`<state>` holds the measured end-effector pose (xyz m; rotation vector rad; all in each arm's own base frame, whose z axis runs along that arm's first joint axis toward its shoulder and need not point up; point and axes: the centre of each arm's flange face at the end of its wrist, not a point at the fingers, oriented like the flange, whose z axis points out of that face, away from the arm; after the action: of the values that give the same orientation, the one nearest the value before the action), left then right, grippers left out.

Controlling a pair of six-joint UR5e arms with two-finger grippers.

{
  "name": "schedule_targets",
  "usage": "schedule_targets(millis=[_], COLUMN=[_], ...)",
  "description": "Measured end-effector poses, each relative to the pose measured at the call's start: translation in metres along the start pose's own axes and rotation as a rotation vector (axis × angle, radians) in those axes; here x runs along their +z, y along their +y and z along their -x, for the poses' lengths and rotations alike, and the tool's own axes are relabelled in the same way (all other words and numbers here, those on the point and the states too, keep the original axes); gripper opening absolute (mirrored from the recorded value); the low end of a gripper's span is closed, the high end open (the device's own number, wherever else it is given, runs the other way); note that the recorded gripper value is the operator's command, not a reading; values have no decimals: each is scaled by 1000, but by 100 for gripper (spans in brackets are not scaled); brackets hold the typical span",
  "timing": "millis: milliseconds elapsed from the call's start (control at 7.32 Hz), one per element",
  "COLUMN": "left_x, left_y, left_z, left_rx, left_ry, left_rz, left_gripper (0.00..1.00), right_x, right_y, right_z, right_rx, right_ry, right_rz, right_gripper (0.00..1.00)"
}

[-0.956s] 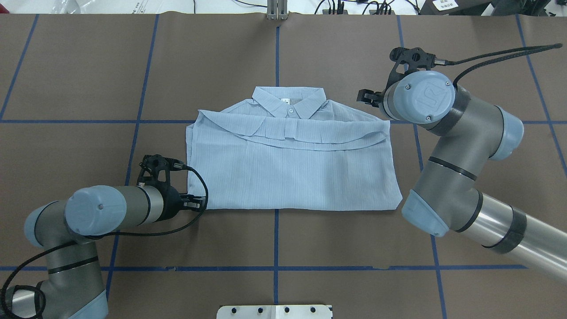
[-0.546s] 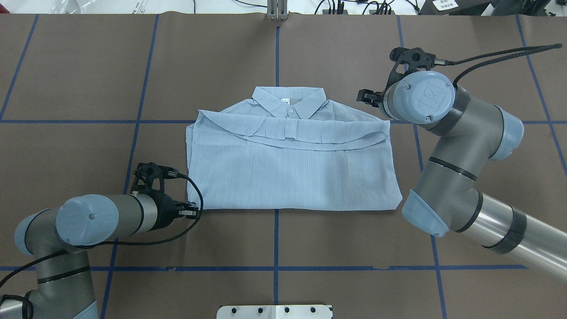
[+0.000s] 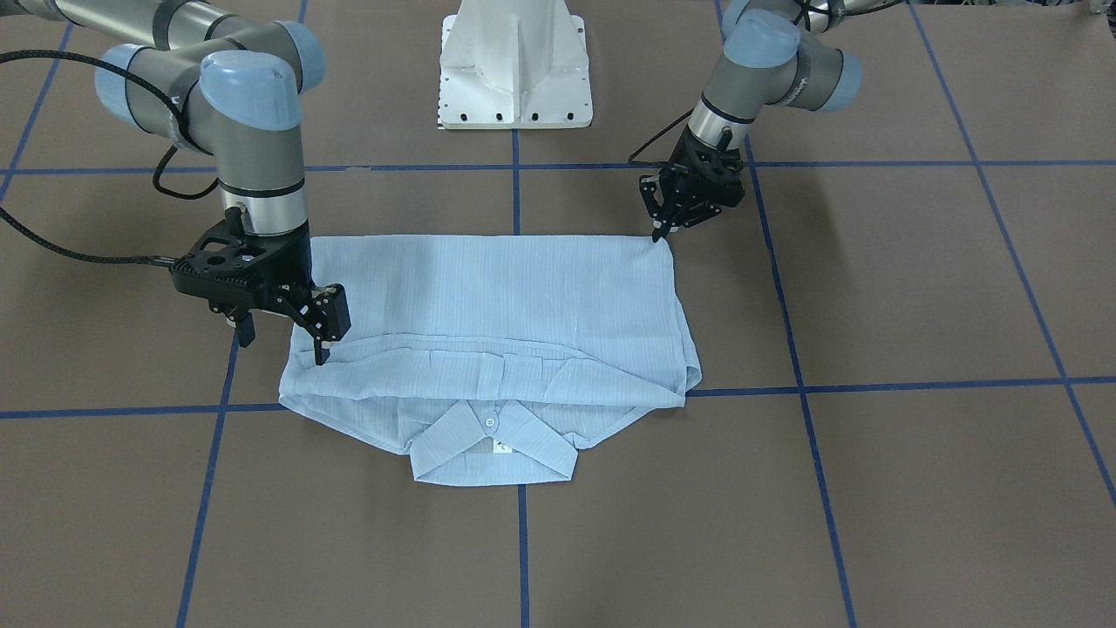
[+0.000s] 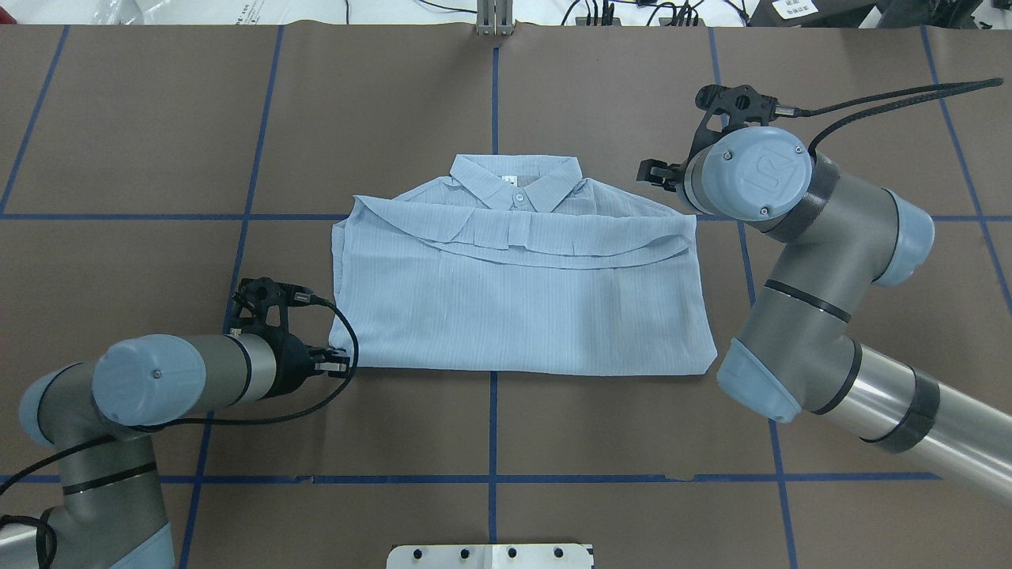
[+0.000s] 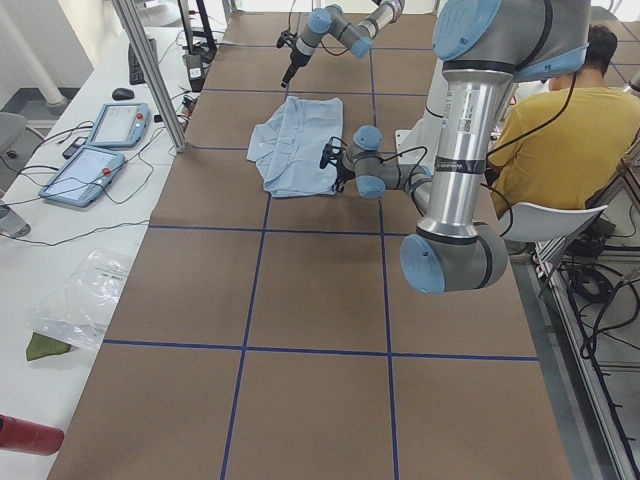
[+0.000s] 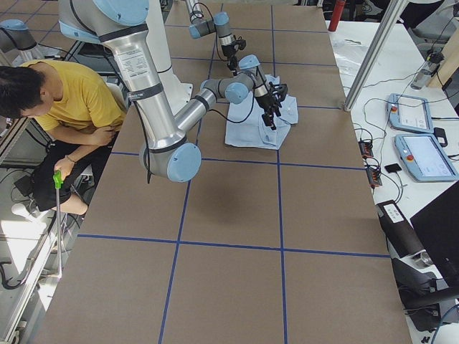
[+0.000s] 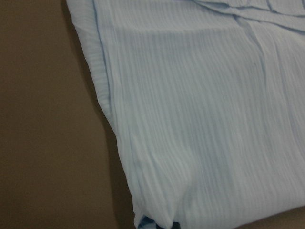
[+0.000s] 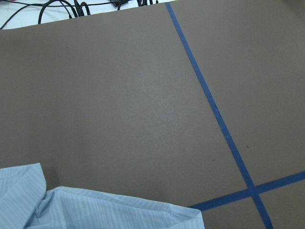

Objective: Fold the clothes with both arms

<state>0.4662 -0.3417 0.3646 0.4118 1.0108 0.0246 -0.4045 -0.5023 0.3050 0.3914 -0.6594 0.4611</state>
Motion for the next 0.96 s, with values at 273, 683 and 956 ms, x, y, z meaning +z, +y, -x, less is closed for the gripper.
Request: schedule_targets(millis=[273,683,956], left_x=[-9,25,56], left_y=[-59,-209,-300], left_z=[44,80,82], left_rx=[61,104,85], left_ry=[-102,-250,-346], left_rz=[-74,-194,-266], left_gripper=[0,0,0], right_x=[-1,-4,-7], right_y=[1,3,7], right_z=[1,5,9], right_rx=[3,9,11], right_ry=[-2,-20,-45], right_rz=[1,0,0], right_gripper=[100,100,100])
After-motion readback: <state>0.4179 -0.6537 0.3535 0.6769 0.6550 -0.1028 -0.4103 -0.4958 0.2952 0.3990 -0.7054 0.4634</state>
